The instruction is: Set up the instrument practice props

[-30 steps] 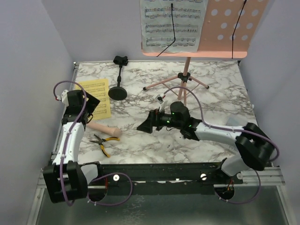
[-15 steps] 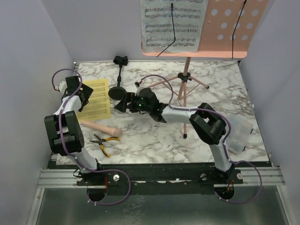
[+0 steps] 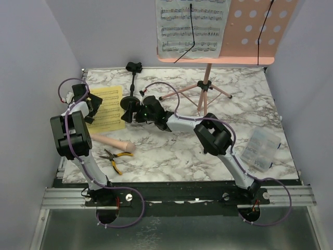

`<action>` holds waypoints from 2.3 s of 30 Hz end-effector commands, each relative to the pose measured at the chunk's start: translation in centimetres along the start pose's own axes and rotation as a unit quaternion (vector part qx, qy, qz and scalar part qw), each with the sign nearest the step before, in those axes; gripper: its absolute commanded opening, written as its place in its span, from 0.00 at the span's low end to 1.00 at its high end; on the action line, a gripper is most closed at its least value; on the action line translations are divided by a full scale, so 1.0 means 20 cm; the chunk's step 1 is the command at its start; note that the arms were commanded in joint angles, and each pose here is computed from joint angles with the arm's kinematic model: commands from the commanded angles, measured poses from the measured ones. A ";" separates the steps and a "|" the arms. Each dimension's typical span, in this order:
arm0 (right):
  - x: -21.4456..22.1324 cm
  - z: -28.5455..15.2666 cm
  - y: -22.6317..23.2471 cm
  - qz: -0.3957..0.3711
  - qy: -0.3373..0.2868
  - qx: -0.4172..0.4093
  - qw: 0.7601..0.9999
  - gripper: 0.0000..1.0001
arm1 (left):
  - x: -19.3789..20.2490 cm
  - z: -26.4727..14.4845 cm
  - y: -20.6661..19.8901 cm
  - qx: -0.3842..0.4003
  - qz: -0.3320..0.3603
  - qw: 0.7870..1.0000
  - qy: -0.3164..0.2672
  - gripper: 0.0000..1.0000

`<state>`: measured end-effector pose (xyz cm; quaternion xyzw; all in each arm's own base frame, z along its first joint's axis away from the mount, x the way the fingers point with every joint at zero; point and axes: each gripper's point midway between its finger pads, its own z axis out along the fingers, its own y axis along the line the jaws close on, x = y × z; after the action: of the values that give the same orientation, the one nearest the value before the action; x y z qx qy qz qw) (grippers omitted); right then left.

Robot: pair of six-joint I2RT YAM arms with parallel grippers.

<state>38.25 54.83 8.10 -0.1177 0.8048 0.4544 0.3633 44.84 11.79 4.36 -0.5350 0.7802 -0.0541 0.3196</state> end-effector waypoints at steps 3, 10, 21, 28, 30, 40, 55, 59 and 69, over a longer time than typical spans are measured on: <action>0.15 0.04 -0.11 0.012 0.030 0.021 0.999 0.90 | 0.27 0.01 0.23 -0.077 -0.051 0.990 0.103 0.99; 0.15 0.02 -0.15 0.017 0.034 0.040 0.998 0.87 | 0.42 -0.10 0.36 -0.103 -0.044 0.987 0.117 0.99; 0.27 -0.06 -0.18 0.074 0.089 0.029 0.993 0.83 | 0.68 -0.12 0.43 -0.102 -0.011 0.976 0.191 0.99; 0.32 -0.09 -0.18 0.099 0.138 0.031 0.985 0.82 | 0.77 -0.15 0.46 -0.097 -0.012 0.972 0.214 0.99; 0.33 -0.09 -0.19 0.117 0.137 0.034 0.983 0.82 | 0.78 -0.17 0.46 -0.091 -0.011 0.972 0.215 0.99; 0.32 -0.06 -0.13 0.144 0.148 0.002 0.979 0.75 | 0.78 -0.22 0.43 -0.059 0.005 0.974 0.219 0.99; 0.13 -0.02 -0.05 0.138 0.106 -0.054 0.983 0.01 | 0.57 -0.33 0.34 -0.034 0.027 0.989 0.144 0.99; -0.06 -0.08 0.12 0.056 0.090 -0.097 0.990 0.01 | 0.29 -0.55 0.11 0.029 0.069 0.997 0.032 0.99; -0.45 -0.41 0.75 -0.022 0.105 -0.277 0.955 0.01 | -0.21 -1.46 -0.49 0.250 0.081 0.952 -0.158 0.99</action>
<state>36.39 56.51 18.13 -0.2322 0.7422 0.5715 0.2621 38.89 3.81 27.02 -0.4000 0.7532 -0.1266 0.5066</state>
